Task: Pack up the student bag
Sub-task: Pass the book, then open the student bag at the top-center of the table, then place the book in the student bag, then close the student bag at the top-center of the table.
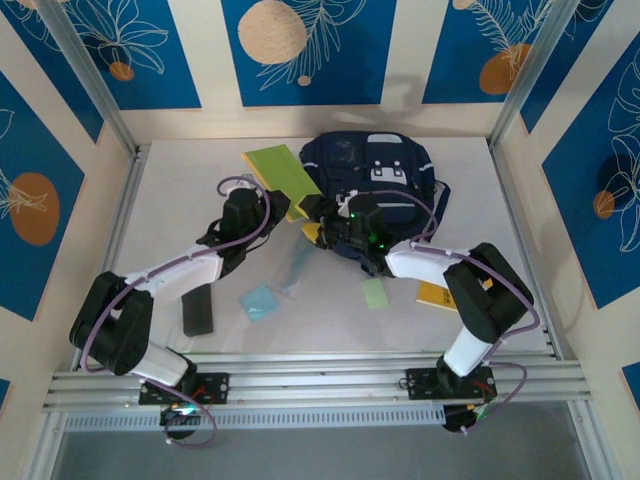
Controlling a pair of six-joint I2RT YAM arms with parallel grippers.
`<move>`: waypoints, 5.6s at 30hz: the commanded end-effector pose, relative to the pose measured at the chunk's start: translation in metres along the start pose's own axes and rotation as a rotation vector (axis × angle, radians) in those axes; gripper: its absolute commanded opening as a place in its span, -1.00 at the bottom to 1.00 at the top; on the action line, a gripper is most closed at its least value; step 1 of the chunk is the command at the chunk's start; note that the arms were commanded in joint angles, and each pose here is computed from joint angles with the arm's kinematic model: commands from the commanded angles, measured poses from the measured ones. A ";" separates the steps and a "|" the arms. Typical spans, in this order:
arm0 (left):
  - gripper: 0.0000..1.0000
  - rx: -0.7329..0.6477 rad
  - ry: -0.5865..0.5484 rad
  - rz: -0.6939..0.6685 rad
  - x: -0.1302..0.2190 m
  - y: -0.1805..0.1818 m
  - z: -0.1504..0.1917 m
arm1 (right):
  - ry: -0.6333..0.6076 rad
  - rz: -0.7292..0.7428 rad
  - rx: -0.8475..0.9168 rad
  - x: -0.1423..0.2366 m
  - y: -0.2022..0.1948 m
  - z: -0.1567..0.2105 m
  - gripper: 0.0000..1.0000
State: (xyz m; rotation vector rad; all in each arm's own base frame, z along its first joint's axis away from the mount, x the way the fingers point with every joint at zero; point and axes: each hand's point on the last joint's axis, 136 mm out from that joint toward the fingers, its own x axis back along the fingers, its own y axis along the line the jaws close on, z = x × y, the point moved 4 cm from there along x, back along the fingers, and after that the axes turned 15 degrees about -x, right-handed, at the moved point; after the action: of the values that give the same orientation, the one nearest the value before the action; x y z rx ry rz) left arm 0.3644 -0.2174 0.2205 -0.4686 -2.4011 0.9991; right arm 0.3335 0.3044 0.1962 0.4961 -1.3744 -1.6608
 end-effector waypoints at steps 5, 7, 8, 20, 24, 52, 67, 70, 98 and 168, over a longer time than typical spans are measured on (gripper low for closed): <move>-1.00 0.041 -0.031 0.087 0.009 -0.021 -0.002 | -0.041 -0.115 0.046 0.002 0.027 -0.007 -0.36; -1.00 0.052 -0.009 0.094 0.009 -0.020 0.004 | -0.054 -0.126 0.060 0.006 0.030 -0.013 -0.67; -1.00 0.056 0.007 0.100 0.008 -0.020 0.006 | -0.060 -0.130 0.066 0.009 0.031 -0.016 -0.78; 0.33 -0.224 0.307 0.104 0.004 -0.027 0.045 | -0.242 -0.082 0.227 0.102 0.053 -0.067 -1.00; 0.31 -0.446 0.430 0.125 -0.008 -0.040 0.057 | -0.328 -0.055 0.274 0.147 0.060 -0.085 -1.00; 0.39 -1.377 0.842 0.119 -0.165 -0.033 0.150 | -0.471 0.056 0.172 0.304 0.025 -0.138 -1.00; -1.00 -1.381 0.915 0.099 -0.184 -0.009 0.166 | -0.516 0.045 0.184 0.313 0.031 -0.134 -1.00; -1.00 -1.316 0.904 0.139 -0.175 -0.026 0.159 | -0.546 0.055 0.193 0.318 0.035 -0.134 -1.00; -1.00 -0.568 0.487 0.365 -0.139 -0.141 -0.012 | -0.587 0.089 0.140 0.328 0.024 -0.119 -1.00; 0.21 -0.690 0.436 -0.048 -0.056 -0.028 -0.010 | -0.594 0.782 -0.332 0.292 -0.128 -0.077 0.99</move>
State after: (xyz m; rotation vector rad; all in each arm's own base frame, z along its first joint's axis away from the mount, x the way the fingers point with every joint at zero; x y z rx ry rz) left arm 0.4262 -0.2626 0.2067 -0.7828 -2.2101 0.0273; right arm 0.2205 0.0272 0.1291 -0.5539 -1.4904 -1.3250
